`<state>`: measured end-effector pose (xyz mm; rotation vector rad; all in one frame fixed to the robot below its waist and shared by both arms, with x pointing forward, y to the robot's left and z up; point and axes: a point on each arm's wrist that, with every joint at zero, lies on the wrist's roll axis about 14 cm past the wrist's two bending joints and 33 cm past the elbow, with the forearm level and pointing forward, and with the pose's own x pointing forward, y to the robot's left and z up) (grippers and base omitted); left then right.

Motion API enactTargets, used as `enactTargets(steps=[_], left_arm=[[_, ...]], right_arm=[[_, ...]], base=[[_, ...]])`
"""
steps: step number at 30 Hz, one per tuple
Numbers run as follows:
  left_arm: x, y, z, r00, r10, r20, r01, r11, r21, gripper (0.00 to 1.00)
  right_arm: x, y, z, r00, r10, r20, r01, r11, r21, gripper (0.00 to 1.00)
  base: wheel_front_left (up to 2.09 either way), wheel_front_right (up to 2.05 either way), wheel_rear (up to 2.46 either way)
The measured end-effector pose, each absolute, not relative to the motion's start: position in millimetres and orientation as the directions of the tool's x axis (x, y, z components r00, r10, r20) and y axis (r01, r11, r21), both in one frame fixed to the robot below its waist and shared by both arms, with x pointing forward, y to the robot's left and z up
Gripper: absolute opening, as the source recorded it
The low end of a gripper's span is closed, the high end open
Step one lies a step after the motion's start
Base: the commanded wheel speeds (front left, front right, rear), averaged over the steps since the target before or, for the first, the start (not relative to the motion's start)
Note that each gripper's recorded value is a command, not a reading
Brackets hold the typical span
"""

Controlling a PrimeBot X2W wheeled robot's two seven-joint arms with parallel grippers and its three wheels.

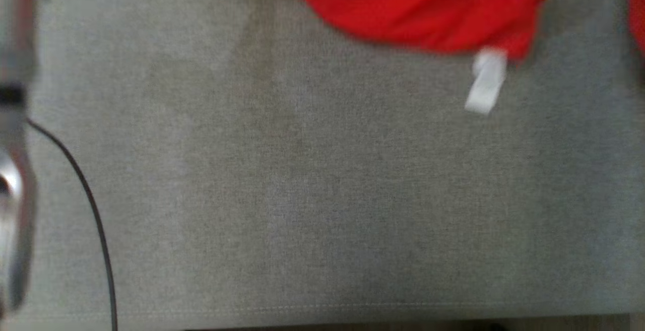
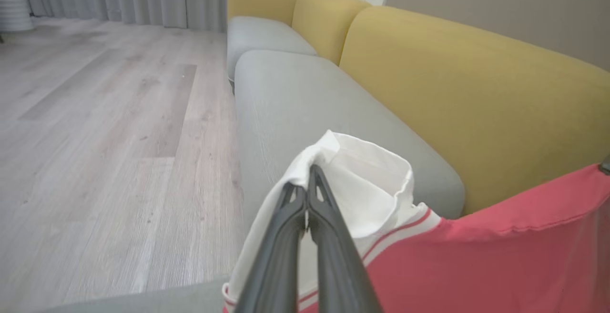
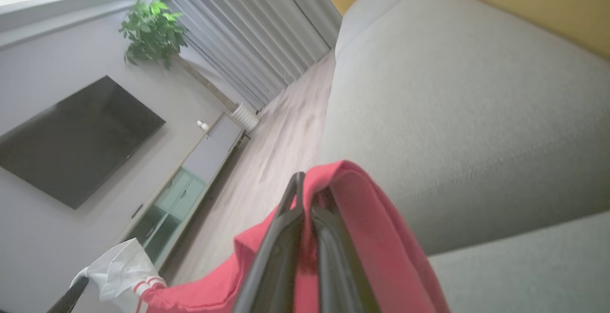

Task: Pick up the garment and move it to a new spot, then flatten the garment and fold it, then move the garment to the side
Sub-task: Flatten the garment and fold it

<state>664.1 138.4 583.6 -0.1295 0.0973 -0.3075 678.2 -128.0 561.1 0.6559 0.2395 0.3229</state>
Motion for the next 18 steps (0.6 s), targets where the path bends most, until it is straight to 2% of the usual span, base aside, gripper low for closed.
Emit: enactTargets(steps=[5, 11, 14, 18], left_arm=[[699, 143, 636, 0.958, -0.278, 0.069, 0.284, 0.952, -0.113, 0.00], [706, 150, 711, 0.943, -0.245, 0.225, 0.271, 0.958, -0.091, 0.00], [704, 148, 741, 0.931, -0.247, 0.270, 0.279, 0.957, -0.086, 0.00], [702, 146, 740, 0.933, -0.256, 0.253, 0.288, 0.952, -0.102, 0.00]], right_arm=[[715, -143, 613, 0.955, 0.294, 0.040, -0.254, 0.737, 0.626, 0.00], [722, -152, 690, 0.948, 0.246, 0.200, -0.317, 0.741, 0.591, 0.00], [720, -153, 714, 0.941, 0.248, 0.232, -0.338, 0.757, 0.559, 0.00], [719, -152, 705, 0.946, 0.260, 0.192, -0.323, 0.777, 0.541, 0.00]], base=[[0.00, 0.00, 0.00], [0.00, 0.00, 0.00], [0.00, 0.00, 0.00], [0.00, 0.00, 0.00]])
